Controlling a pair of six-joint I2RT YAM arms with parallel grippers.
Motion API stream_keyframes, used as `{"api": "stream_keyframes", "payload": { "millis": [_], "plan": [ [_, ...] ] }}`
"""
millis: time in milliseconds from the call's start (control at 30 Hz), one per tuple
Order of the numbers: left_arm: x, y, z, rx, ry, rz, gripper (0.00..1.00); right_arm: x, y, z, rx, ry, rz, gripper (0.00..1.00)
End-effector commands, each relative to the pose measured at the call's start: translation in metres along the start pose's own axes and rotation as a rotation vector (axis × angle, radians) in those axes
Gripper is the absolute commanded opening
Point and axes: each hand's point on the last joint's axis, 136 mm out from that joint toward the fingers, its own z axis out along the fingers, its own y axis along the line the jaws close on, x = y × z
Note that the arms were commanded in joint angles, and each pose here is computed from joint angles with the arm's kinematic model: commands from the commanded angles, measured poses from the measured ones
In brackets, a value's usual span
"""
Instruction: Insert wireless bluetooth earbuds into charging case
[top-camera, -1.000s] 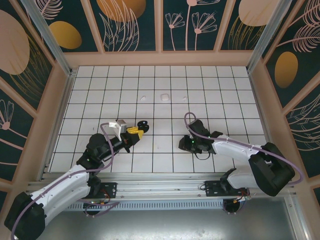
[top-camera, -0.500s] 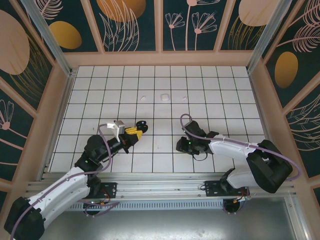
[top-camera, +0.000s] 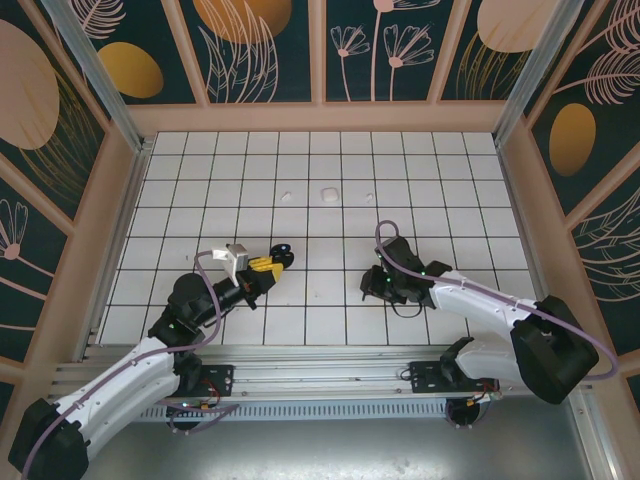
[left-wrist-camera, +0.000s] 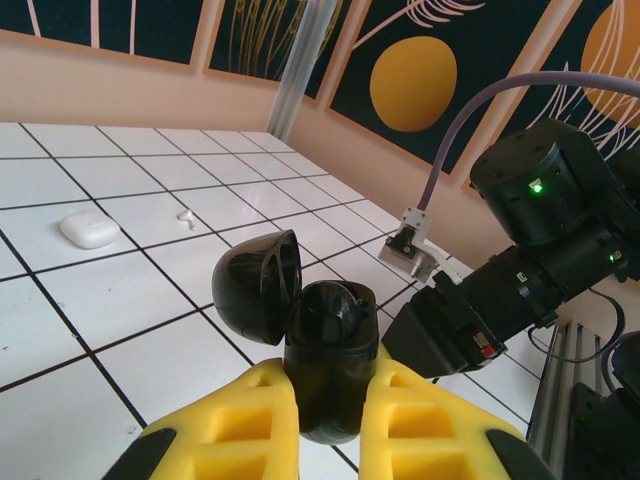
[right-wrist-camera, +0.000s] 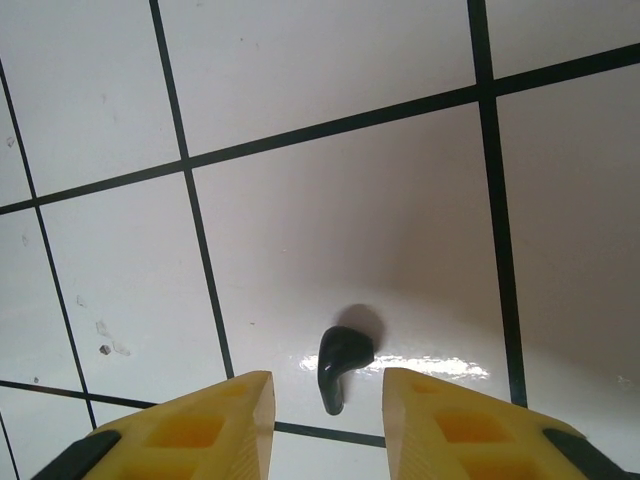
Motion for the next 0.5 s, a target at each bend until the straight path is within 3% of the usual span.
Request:
{"api": "stream_keyframes", "payload": {
  "millis": [0,467],
  "plan": [
    [-0.003,-0.002,0.000,0.009,-0.011,0.005,0.00,0.000,-0.005,0.005,0.020,0.010,-0.012,0.35],
    [-0.002,-0.002,0.000,0.007,-0.007,0.005,0.00,0.007,-0.003,0.022,0.007,0.063,-0.008,0.35]
  ]
}}
